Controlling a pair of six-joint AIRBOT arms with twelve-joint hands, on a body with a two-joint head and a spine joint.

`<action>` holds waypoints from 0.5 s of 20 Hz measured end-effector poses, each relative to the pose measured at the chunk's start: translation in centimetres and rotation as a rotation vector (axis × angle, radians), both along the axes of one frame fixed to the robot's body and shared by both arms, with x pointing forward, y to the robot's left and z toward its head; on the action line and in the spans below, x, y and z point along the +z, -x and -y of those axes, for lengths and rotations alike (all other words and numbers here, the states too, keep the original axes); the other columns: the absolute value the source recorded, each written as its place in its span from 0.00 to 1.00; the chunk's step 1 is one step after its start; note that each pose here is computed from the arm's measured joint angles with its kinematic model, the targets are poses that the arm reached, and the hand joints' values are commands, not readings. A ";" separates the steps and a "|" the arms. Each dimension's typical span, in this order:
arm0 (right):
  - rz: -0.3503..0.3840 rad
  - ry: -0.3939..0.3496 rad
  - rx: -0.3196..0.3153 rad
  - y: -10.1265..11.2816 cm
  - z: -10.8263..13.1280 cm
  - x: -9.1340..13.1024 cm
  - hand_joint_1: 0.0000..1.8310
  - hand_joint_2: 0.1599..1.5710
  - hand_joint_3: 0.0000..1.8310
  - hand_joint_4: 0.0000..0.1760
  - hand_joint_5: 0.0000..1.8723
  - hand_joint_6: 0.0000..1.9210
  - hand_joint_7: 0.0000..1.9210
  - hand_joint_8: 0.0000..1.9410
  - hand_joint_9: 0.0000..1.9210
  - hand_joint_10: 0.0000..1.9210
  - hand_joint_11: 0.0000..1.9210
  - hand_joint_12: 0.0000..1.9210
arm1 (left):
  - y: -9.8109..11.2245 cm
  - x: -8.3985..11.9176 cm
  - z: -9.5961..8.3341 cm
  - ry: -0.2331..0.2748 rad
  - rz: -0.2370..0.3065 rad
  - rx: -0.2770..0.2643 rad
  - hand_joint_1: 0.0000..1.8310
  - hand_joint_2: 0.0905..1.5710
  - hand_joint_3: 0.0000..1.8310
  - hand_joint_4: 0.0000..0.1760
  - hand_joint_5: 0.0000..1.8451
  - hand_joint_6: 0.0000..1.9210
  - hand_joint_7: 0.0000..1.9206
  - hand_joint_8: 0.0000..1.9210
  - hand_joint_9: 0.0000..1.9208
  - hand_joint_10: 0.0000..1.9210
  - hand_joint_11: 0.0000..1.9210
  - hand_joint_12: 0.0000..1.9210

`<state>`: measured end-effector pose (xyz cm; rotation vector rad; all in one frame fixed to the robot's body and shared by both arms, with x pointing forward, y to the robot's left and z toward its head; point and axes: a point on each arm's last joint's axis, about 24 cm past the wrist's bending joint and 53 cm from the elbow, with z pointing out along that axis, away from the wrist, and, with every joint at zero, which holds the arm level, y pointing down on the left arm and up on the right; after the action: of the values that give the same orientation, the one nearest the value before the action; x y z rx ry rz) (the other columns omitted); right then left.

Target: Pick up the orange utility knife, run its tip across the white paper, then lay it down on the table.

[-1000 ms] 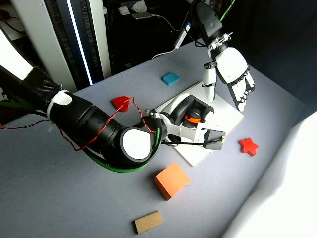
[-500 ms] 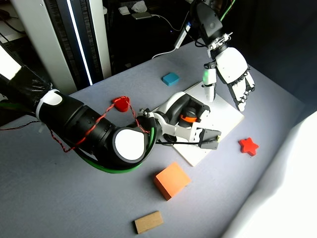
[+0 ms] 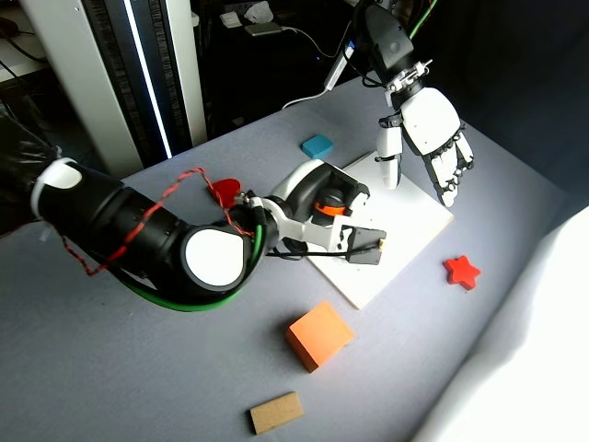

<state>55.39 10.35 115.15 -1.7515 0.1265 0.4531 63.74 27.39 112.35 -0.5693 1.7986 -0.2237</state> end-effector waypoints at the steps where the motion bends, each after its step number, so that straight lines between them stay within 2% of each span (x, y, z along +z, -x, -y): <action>1: -0.011 -0.006 -0.005 0.1 0.2 0.3 0.83 0.83 0.00 1.00 0.78 1.00 0.86 1.00 0.92 1.00 0.93 1.00 | 0.0 0.0 0.0 -0.001 0.001 -0.001 0.00 0.78 0.00 0.23 0.06 0.00 0.15 0.00 0.22 0.00 0.00 0.66; 3: -0.105 -0.066 -0.067 -0.2 0.5 2.2 0.83 0.84 0.00 1.00 0.78 1.00 0.87 1.00 0.92 1.00 0.94 1.00 | 0.0 0.0 0.0 -0.001 0.001 -0.001 0.00 0.78 0.00 0.24 0.06 0.00 0.15 0.00 0.22 0.00 0.00 0.66; 4: -0.169 -0.120 -0.122 -0.9 0.8 3.8 0.83 0.85 0.00 1.00 0.78 1.00 0.87 1.00 0.92 1.00 0.94 1.00 | 0.0 0.0 0.0 -0.001 0.001 -0.001 0.00 0.78 0.00 0.24 0.05 0.00 0.14 0.00 0.22 0.00 0.00 0.66; 6: -0.250 -0.192 -0.199 -2.1 2.0 5.9 0.81 0.84 0.00 1.00 0.77 1.00 0.86 1.00 0.92 1.00 0.94 1.00 | 0.0 0.1 0.0 -0.002 0.002 -0.002 0.00 0.78 0.00 0.23 0.05 0.00 0.14 0.00 0.22 0.00 0.00 0.66; 7: -0.327 -0.223 -0.234 -2.4 2.6 6.5 0.82 0.85 0.00 1.00 0.76 1.00 0.86 1.00 0.91 1.00 0.94 1.00 | 0.0 0.1 0.0 -0.002 0.002 -0.002 0.00 0.78 0.00 0.22 0.06 0.00 0.14 0.00 0.22 0.00 0.00 0.66; 8: -0.454 -0.258 -0.288 -2.7 3.1 7.0 0.82 0.85 0.00 1.00 0.77 1.00 0.86 1.00 0.92 1.00 0.94 1.00 | 0.0 0.0 0.0 -0.002 0.002 -0.002 0.00 0.78 0.00 0.21 0.06 0.00 0.15 0.00 0.22 0.00 0.00 0.66; 9: -0.649 -0.330 -0.390 -3.8 3.6 7.9 0.82 0.85 0.00 1.00 0.78 1.00 0.86 1.00 0.92 1.00 0.94 1.00 | -0.1 0.1 0.2 -0.005 0.004 -0.011 0.00 0.78 0.00 0.21 0.06 0.00 0.15 0.00 0.22 0.00 0.00 0.66; 10: -0.753 -0.371 -0.453 -4.8 4.0 8.2 0.82 0.85 0.00 1.00 0.78 1.00 0.86 1.00 0.92 1.00 0.94 1.00 | -0.1 0.2 0.4 -0.007 0.006 -0.020 0.00 0.78 0.00 0.21 0.06 0.00 0.15 0.00 0.22 0.00 0.00 0.66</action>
<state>60.23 6.35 123.33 -1.0712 0.8955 0.7243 63.87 26.97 112.55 -0.5452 1.7991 -0.2320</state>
